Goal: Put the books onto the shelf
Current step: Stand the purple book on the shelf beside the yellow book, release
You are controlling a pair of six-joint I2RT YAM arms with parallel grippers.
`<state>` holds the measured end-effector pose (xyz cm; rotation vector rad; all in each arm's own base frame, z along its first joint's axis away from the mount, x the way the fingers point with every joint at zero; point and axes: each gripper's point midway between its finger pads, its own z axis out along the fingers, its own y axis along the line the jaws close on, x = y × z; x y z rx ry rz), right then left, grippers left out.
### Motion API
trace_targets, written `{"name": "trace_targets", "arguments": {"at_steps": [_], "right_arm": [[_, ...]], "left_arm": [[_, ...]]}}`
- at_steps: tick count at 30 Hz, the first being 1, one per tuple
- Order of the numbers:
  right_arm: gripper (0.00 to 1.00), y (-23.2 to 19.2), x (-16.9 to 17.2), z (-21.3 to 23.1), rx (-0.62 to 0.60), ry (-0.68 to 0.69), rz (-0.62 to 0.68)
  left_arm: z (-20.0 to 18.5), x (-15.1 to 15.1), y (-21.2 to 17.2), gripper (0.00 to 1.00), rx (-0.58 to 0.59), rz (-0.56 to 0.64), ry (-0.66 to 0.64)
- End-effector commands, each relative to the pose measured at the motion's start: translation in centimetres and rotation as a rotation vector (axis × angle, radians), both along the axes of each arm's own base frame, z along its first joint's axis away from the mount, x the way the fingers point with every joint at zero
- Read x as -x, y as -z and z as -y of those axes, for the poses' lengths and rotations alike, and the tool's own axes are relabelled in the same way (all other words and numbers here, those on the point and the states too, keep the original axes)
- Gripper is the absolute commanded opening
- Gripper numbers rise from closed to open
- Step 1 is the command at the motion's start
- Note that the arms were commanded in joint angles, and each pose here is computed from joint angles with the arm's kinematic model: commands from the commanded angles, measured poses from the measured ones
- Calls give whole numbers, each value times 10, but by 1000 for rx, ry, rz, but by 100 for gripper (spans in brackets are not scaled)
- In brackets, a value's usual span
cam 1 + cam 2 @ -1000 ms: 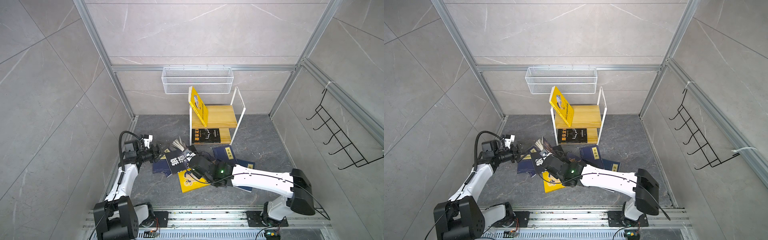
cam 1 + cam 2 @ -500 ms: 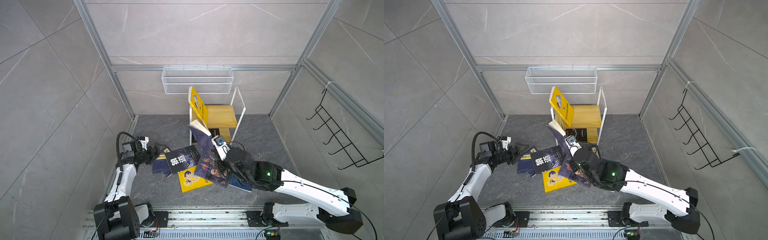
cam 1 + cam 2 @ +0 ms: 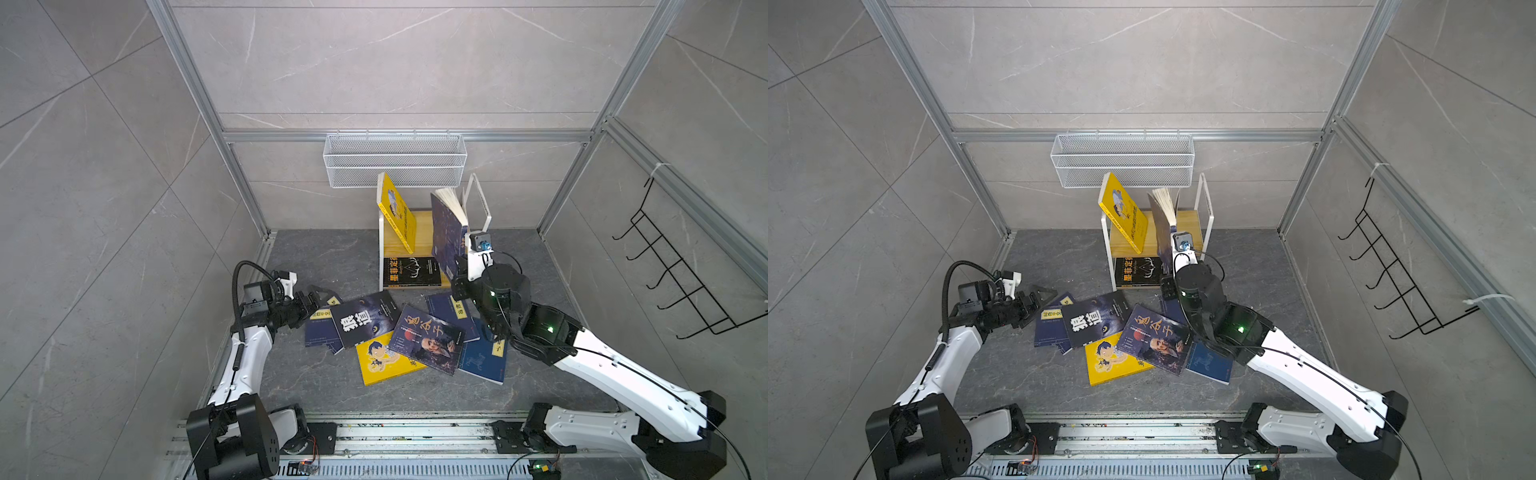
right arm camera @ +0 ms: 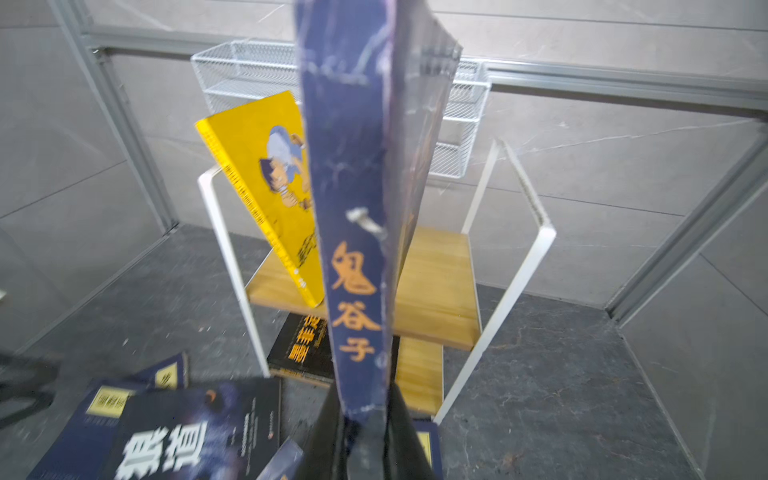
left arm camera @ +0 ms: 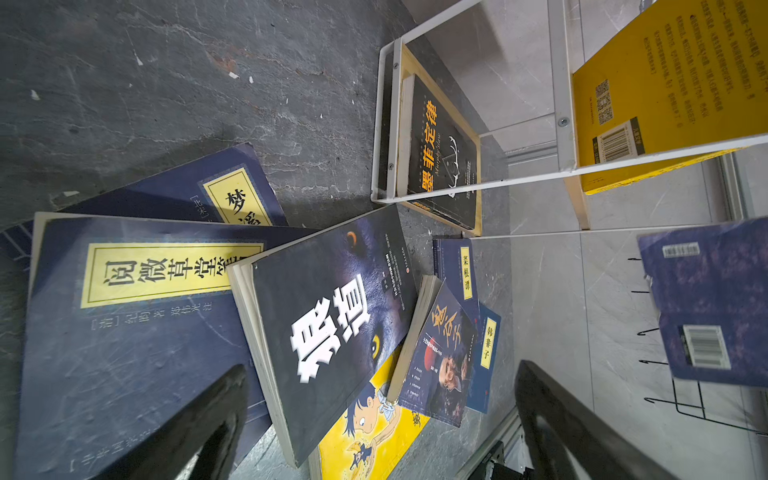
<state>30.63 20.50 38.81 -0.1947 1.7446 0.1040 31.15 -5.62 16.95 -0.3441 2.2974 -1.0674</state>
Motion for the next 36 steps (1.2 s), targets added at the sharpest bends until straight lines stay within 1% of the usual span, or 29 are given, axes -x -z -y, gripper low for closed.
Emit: {"name": "trace_targets", "arguments": {"at_steps": [1, 3, 8, 11, 15, 19, 23, 31, 36], "right_arm": [[0, -47, -30, 16, -162, 123, 140], [0, -45, -52, 18, -193, 166, 151], [0, -29, -103, -1, -257, 145, 162], [0, -17, -125, -17, -256, 133, 172], [0, 3, -143, -40, -279, 93, 152], [0, 21, -150, -59, -314, 34, 108], [0, 29, -153, -67, -344, 9, 97], [0, 40, -150, -90, -340, -53, 63], [0, 42, -144, -107, -297, -106, 59]], "left_arm": [[-5, -1, -18, 100, -63, 64, 10], [-6, -2, -20, 100, -68, 68, 6], [-5, -1, -25, 100, -66, 74, 12], [-5, 0, -25, 100, -68, 74, 9], [-4, 1, -28, 100, -64, 78, 14], [-5, 0, -26, 100, -66, 79, 11], [-4, 1, -24, 100, -69, 81, 18], [-4, 0, -24, 100, -63, 80, 14], [-4, 1, -24, 100, -61, 84, 10]]}}
